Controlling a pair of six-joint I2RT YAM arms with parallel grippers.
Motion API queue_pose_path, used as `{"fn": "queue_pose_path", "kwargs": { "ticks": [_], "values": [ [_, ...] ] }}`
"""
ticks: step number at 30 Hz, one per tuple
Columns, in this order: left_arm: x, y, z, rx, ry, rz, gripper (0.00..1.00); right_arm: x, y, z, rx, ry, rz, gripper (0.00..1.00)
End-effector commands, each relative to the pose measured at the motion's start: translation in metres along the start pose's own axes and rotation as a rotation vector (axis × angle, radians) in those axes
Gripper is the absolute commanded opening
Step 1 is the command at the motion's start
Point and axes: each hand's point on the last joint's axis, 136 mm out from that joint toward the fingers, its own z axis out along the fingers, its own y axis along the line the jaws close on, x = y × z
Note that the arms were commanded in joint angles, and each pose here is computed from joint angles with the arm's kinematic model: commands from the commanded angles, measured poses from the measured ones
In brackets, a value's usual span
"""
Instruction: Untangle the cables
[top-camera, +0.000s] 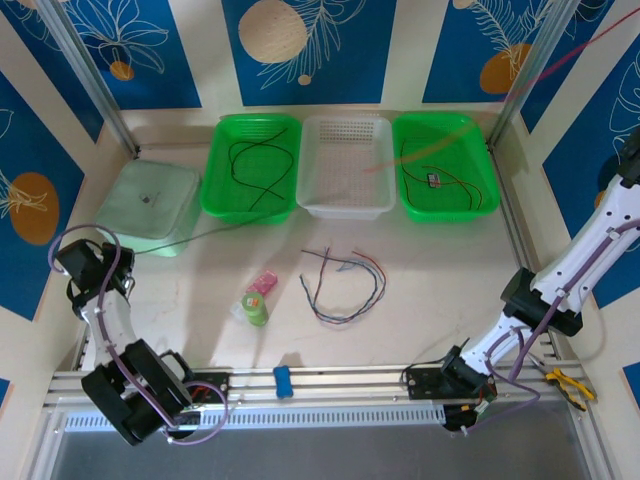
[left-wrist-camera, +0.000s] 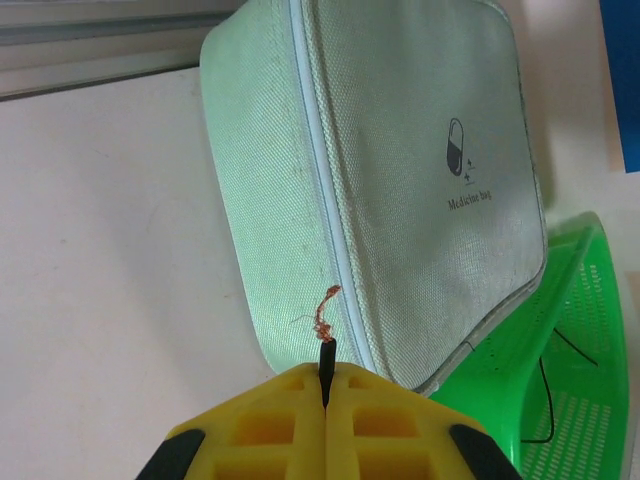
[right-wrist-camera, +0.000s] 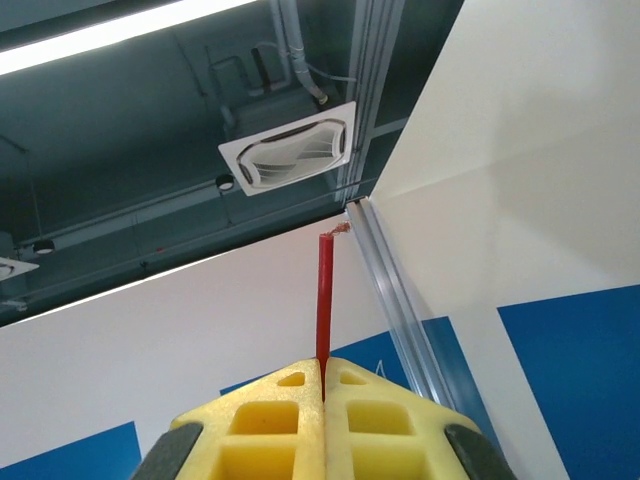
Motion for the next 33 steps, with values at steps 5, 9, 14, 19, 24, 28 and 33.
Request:
{"fn": "queue_pose_path", "kwargs": {
  "ticks": [5,9,14,19,24,28,33],
  "values": [
    [-0.010,0.003,0.001,-0.012,-0.007,0.024,0.00,-0.017,0.000,-0.006,-0.008,-0.037,0.012,0.00],
    [-0.007,-0.016,0.001,0.066,0.022,0.026,0.00,-0.011,0.003,-0.007,-0.037,0.010,0.033,0.00],
    [-0.006,-0.063,-0.024,0.168,0.035,0.088,0.00,0.008,0.022,-0.009,-0.089,0.086,0.040,0.00],
    [-0.010,-0.128,-0.056,0.314,0.044,0.128,0.00,0.021,0.030,-0.010,-0.108,0.129,0.067,0.00],
    [-0.020,-0.197,-0.081,0.476,-0.010,0.157,0.00,0.051,0.043,-0.011,-0.151,0.214,0.095,0.00],
    [-0.029,-0.250,-0.097,0.570,-0.017,0.192,0.00,0.084,0.050,-0.009,-0.180,0.299,0.132,0.00],
    [-0.028,-0.319,-0.127,0.758,0.026,0.207,0.00,0.109,0.056,0.002,-0.206,0.323,0.166,0.00]
  ]
}}
